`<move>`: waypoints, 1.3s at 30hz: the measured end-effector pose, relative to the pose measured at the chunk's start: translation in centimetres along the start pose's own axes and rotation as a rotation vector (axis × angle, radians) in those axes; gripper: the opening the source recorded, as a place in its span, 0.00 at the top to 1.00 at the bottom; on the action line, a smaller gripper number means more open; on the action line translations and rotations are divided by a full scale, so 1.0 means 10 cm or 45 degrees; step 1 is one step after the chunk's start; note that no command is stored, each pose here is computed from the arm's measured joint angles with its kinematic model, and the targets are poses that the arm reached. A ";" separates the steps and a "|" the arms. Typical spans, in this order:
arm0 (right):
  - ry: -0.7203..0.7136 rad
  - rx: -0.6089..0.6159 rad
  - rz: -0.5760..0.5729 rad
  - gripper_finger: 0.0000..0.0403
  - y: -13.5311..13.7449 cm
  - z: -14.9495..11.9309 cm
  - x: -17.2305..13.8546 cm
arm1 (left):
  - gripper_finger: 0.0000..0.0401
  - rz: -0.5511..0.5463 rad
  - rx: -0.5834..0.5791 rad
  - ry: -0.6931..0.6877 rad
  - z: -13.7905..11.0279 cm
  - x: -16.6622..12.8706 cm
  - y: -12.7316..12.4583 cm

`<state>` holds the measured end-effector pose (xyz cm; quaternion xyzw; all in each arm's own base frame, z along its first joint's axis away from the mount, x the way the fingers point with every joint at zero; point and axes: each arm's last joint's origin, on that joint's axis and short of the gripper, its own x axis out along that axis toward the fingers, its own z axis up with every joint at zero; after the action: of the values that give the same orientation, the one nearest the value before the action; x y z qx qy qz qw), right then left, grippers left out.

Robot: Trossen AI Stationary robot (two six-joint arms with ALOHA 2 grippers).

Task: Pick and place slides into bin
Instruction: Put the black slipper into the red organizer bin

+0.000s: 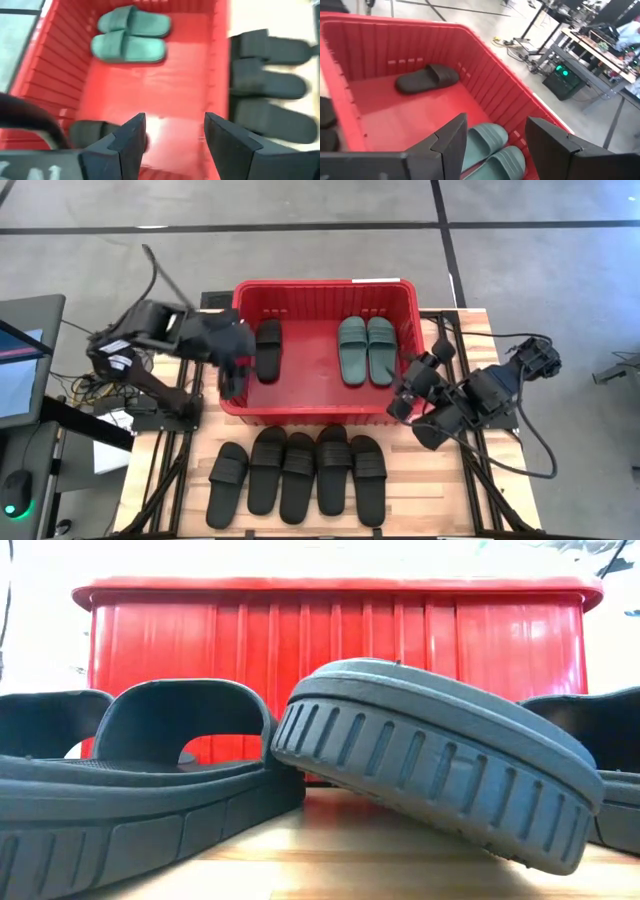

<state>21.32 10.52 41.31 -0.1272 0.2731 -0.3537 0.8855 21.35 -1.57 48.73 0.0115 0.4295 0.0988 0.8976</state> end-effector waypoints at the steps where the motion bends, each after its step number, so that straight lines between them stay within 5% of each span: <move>1: -0.005 -0.012 0.010 0.54 0.01 -0.01 -0.02 | 0.53 -0.017 -0.013 -0.012 -0.02 -0.03 -0.07; 11: -0.052 -0.102 0.098 0.54 0.08 -0.07 -0.22 | 0.53 -0.028 -0.133 0.062 -0.33 0.07 -0.85; 21: -0.089 -0.172 0.160 0.54 0.11 -0.14 -0.38 | 0.53 0.002 -0.264 0.377 -1.09 0.52 -1.60; 28: -0.108 -0.190 0.195 0.54 0.13 -0.16 -0.45 | 0.57 -0.085 -0.298 0.441 -1.45 0.73 -1.91; 39: -0.131 -0.175 0.247 0.54 0.15 -0.21 -0.56 | 0.61 0.012 -0.061 0.643 -1.77 1.10 -2.37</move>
<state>17.59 15.38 41.22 -0.1787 0.2619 -0.2400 0.9175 18.35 -23.83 26.54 -0.0329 0.6374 0.1130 0.7615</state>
